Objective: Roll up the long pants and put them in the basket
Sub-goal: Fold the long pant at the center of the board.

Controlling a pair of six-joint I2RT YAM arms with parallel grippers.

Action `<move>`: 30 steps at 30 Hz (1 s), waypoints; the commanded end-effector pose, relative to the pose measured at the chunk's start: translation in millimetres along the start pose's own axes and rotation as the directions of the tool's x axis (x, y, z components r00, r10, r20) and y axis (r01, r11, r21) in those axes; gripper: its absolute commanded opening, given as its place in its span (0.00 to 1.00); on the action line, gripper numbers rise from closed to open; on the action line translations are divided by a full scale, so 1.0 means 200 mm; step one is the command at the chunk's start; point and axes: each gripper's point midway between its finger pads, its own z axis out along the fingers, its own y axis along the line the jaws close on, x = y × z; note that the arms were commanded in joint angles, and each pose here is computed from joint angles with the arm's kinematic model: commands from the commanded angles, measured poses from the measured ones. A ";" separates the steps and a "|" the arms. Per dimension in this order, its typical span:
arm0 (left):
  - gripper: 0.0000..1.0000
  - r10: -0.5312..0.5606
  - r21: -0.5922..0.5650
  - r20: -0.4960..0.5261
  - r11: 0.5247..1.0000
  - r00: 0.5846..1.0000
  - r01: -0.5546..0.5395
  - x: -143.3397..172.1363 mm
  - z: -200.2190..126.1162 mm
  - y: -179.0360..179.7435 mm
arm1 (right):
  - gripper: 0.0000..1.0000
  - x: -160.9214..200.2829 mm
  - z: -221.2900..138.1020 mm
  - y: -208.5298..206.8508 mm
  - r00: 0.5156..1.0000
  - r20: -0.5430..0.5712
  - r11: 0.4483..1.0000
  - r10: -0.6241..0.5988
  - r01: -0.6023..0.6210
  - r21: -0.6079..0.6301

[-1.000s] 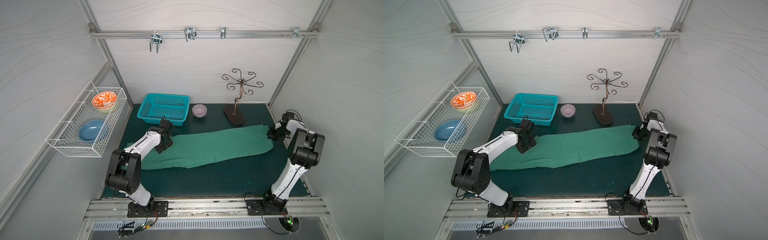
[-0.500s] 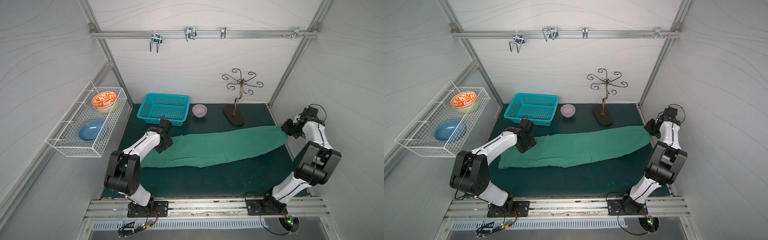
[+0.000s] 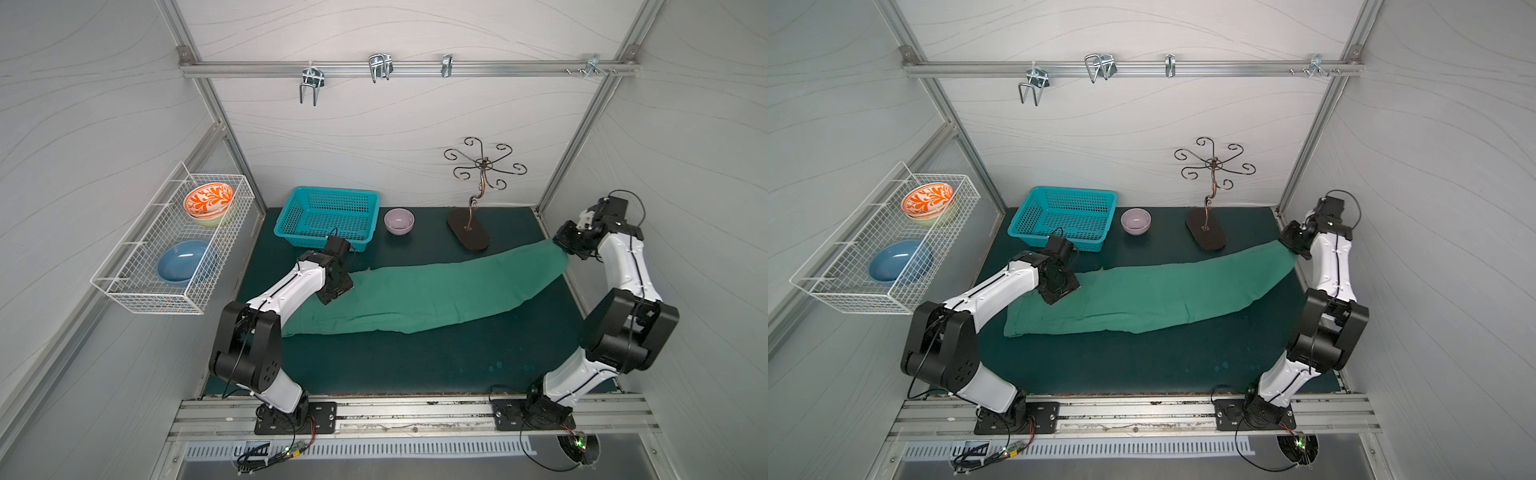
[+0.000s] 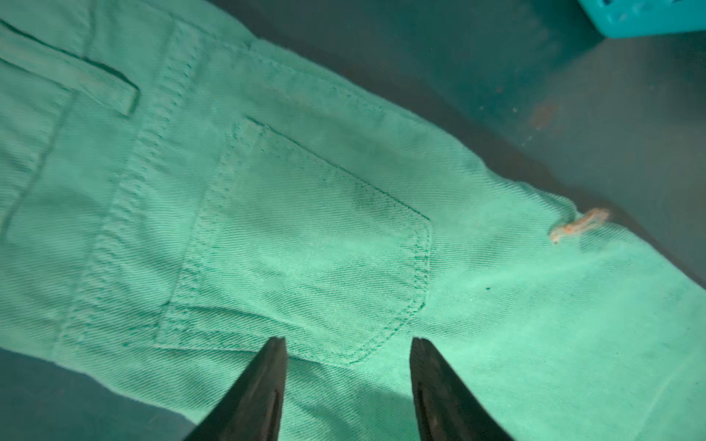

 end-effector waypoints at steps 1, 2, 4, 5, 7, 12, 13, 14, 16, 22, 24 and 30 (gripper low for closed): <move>0.56 0.003 -0.024 0.108 1.000 0.994 -0.001 -0.11 -0.18 0.04 | 0.00 0.14 -0.13 0.30 0.995 0.004 0.990 -0.101 0.101 -0.093; 0.56 -0.003 -0.033 0.131 0.999 0.991 0.007 -0.13 -0.22 0.06 | 0.00 0.20 -0.14 0.38 0.992 -0.012 0.986 -0.125 0.122 -0.117; 0.57 -0.015 -0.054 0.167 0.998 0.986 0.024 -0.15 -0.28 0.10 | 0.00 0.31 -0.17 0.51 0.986 -0.026 0.973 -0.166 0.160 -0.165; 0.57 -0.021 -0.061 0.184 0.998 0.983 0.032 -0.16 -0.32 0.12 | 0.00 0.37 -0.18 0.59 0.981 -0.032 0.964 -0.191 0.182 -0.195; 0.62 -0.039 -0.071 0.223 0.996 0.974 0.056 -0.19 -0.39 0.17 | 0.00 0.47 -0.21 0.75 0.970 -0.038 0.942 -0.241 0.225 -0.247; 0.68 -0.093 -0.066 0.304 0.991 0.948 0.118 -0.22 -0.57 0.28 | 0.00 0.69 -0.25 1.17 0.933 -0.054 0.873 -0.355 0.310 -0.376; 0.68 -0.098 -0.059 0.311 0.991 0.945 0.122 -0.23 -0.60 0.29 | 0.00 0.73 -0.25 1.24 0.926 -0.059 0.858 -0.374 0.321 -0.402; 0.68 -0.101 -0.051 0.317 0.991 0.943 0.123 -0.23 -0.63 0.30 | 0.00 0.77 -0.26 1.33 0.916 -0.057 0.839 -0.398 0.338 -0.426; 0.67 -0.104 -0.044 0.330 0.991 0.938 0.125 -0.22 -0.69 0.33 | 0.00 0.86 -0.26 1.47 0.900 -0.058 0.807 -0.431 0.356 -0.471; 0.66 -0.090 -0.043 0.354 0.993 0.931 0.112 -0.17 -0.82 0.44 | 0.00 1.13 -0.24 1.84 0.848 -0.074 0.711 -0.525 0.390 -0.585; 0.66 -0.085 -0.039 0.351 0.994 0.933 0.106 -0.14 -0.84 0.47 | 0.00 1.22 -0.23 1.95 0.835 -0.077 0.681 -0.545 0.387 -0.622; 0.66 -0.101 0.001 0.348 0.994 0.932 0.107 -0.04 -0.88 0.57 | 0.00 1.54 -0.22 2.25 0.785 -0.081 0.585 -0.615 0.384 -0.714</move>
